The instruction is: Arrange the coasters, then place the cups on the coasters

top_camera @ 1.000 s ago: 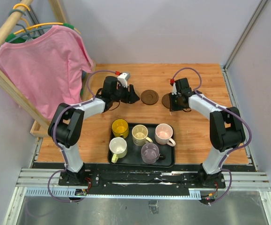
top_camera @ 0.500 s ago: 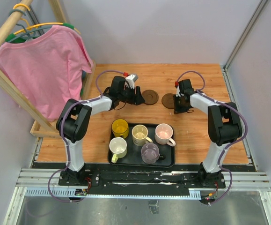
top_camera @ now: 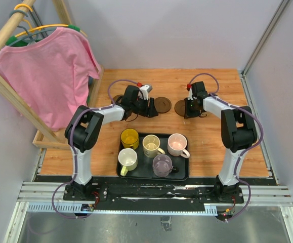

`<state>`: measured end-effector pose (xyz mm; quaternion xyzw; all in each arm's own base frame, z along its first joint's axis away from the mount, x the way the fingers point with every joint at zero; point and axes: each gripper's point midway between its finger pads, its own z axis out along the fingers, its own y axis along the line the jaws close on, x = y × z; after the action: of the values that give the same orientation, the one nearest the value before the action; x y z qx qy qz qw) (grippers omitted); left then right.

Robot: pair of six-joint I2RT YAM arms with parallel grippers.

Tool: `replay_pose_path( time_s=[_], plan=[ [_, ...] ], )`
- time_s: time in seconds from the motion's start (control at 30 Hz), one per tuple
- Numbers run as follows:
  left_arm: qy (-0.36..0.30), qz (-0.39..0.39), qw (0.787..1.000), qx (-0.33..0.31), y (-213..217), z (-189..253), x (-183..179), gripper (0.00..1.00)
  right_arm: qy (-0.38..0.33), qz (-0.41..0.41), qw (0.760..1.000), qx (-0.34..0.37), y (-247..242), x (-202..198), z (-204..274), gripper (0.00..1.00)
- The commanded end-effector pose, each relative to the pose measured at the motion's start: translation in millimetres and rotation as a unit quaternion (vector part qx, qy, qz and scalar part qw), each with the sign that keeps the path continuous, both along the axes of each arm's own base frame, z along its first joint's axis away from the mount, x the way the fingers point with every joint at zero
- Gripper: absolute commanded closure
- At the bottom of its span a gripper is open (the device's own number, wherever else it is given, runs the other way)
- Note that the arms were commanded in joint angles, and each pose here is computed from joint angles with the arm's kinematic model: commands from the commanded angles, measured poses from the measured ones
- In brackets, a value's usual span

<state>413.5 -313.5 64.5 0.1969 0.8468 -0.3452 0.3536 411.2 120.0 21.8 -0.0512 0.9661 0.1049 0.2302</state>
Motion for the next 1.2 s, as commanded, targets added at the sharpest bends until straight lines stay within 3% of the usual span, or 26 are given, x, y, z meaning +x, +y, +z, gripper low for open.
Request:
replay_pose_path(
  time_s=[0.0, 0.33, 0.8, 1.17],
  plan=[
    [-0.009, -0.006, 1.0, 0.004, -5, 2, 5, 0.44, 0.037, -0.006, 0.999, -0.003, -2, -4, -23, 0.81],
    [-0.003, -0.006, 1.0, 0.011, -6, -8, 8, 0.44, 0.037, -0.006, 0.999, -0.002, 1, 10, -24, 0.81],
    [0.007, -0.041, 0.999, 0.011, -27, -15, 6, 0.45, 0.019, -0.03, 0.999, -0.04, -26, -24, 7, 0.81],
    [0.024, -0.045, 0.999, 0.01, -35, -30, 10, 0.44, 0.016, -0.099, 0.995, -0.028, -64, -36, 25, 0.8]
  ],
)
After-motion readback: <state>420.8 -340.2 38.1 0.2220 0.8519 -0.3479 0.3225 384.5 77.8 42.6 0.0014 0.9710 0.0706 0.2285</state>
